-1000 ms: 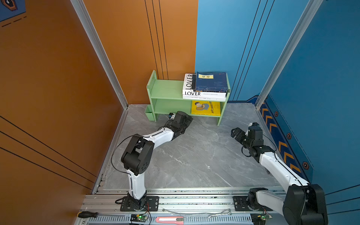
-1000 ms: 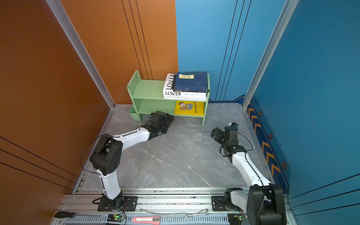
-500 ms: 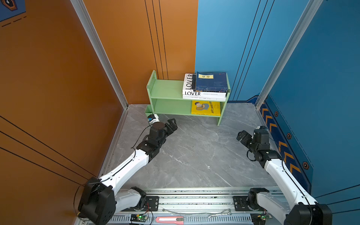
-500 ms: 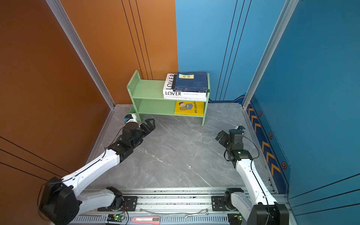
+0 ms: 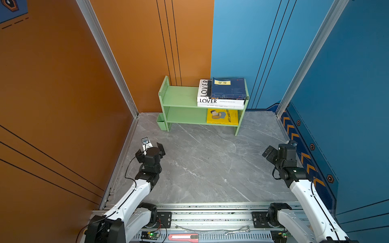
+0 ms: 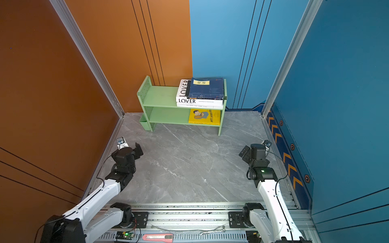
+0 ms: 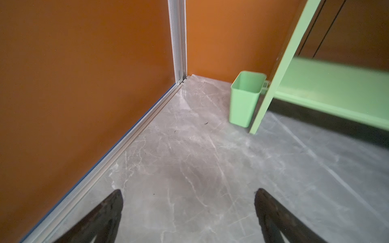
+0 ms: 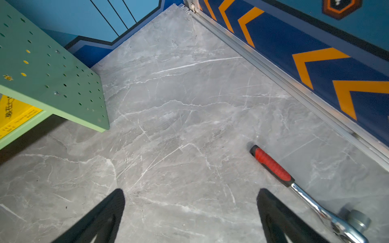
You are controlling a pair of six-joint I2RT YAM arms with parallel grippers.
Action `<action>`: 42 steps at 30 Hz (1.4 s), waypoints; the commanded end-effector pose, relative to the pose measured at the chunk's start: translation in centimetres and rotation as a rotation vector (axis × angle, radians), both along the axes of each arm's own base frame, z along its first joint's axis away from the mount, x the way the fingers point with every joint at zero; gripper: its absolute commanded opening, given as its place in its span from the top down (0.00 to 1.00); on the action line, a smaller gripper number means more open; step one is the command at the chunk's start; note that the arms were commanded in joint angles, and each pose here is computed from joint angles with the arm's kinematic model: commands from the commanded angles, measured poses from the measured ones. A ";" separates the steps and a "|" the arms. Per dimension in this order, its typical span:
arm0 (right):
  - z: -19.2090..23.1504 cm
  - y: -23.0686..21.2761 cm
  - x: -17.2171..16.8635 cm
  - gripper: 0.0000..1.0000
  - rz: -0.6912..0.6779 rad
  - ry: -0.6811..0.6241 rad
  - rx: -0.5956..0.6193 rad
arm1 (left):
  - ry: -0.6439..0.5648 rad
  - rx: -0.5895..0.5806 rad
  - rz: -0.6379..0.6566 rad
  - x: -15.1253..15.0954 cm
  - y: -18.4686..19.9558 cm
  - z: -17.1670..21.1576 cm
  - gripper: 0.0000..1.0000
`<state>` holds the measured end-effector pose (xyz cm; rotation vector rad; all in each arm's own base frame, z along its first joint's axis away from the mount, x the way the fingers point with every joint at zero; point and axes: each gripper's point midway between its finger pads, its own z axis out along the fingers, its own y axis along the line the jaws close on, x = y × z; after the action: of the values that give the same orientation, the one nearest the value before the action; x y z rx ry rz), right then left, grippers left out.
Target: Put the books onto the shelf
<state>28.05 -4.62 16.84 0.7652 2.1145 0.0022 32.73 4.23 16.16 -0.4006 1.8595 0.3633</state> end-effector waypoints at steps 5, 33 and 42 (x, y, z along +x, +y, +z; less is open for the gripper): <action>0.5 -1.3 -1.6 0.00 -0.056 0.040 -0.051 | -0.081 0.064 -0.022 1.4 0.9 -2.4 0.02; -2.7 -3.5 0.0 0.00 -0.048 -0.085 -0.287 | 0.013 0.036 -0.204 6.1 -1.1 -6.8 0.02; -4.0 -2.8 1.4 0.00 0.013 -0.263 -0.339 | 0.012 0.037 -0.205 6.1 -1.1 -6.7 0.02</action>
<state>27.72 -7.73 10.05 0.5795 1.9399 -0.2723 38.52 3.19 8.80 -0.1834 1.8945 0.2552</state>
